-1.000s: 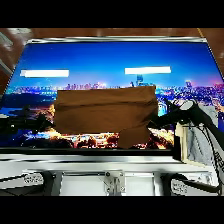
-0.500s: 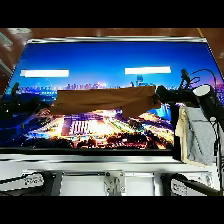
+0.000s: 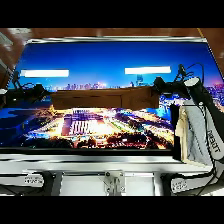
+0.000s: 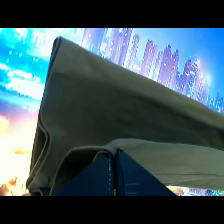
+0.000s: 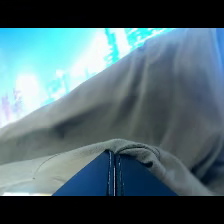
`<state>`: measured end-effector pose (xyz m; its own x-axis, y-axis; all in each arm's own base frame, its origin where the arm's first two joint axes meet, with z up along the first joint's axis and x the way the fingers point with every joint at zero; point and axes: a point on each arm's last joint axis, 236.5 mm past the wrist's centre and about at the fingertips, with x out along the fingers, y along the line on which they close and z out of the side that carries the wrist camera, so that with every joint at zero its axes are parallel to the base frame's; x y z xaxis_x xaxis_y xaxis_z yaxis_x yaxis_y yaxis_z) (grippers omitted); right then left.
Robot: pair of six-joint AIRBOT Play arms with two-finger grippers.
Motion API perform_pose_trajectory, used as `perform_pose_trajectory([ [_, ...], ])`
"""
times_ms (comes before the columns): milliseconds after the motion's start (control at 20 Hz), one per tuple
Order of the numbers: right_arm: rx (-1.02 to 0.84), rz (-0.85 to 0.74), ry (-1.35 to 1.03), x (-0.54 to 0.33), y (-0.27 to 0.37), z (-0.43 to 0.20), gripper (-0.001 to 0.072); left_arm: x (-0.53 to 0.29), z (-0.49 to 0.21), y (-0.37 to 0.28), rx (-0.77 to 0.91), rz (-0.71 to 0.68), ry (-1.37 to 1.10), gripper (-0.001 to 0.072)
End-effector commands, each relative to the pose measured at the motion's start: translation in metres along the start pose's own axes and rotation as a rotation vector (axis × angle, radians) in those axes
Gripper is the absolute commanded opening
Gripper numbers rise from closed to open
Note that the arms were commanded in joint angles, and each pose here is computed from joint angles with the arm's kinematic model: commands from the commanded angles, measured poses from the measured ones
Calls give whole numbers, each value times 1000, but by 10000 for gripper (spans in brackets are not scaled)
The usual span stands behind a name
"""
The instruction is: Fold the shirts.
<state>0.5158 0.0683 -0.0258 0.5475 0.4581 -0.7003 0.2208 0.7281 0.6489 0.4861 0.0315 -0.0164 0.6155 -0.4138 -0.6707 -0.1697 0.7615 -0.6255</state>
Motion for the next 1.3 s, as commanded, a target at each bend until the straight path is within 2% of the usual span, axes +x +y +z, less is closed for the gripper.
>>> perform_pose_trajectory([
  [0,64,-4,-36,23,-15,12,65,23,9,-1,5,0,0,38],
  [150,142,28,-61,35,-17,17,66,42,3,1,8,2,27,37],
  [250,125,28,-55,38,-19,15,74,50,-5,6,-19,5,53,42],
  [300,104,27,-51,38,-19,15,131,51,-6,7,-45,7,56,147],
  [350,96,30,-42,38,-18,13,377,51,-5,7,-56,7,54,377],
  [400,65,33,-35,38,-17,11,570,49,-4,5,-65,2,55,550],
  [550,-135,64,24,26,-6,10,584,36,2,-9,-41,-44,89,564],
  [650,-206,-26,53,12,-23,19,584,22,11,-22,-16,-81,104,562],
  [800,-208,-199,109,-2,-61,19,588,-1,19,-52,47,-135,125,561],
  [850,-210,-218,125,-3,-66,16,641,-6,20,-60,65,-146,126,561],
  [900,-207,-221,144,-1,-69,12,679,-12,21,-68,81,-155,124,557],
  [950,-196,-217,164,3,-70,6,679,-16,21,-75,93,-163,121,524],
  [1250,-39,-100,271,35,-64,-27,679,-31,12,-109,157,-199,132,522],
])
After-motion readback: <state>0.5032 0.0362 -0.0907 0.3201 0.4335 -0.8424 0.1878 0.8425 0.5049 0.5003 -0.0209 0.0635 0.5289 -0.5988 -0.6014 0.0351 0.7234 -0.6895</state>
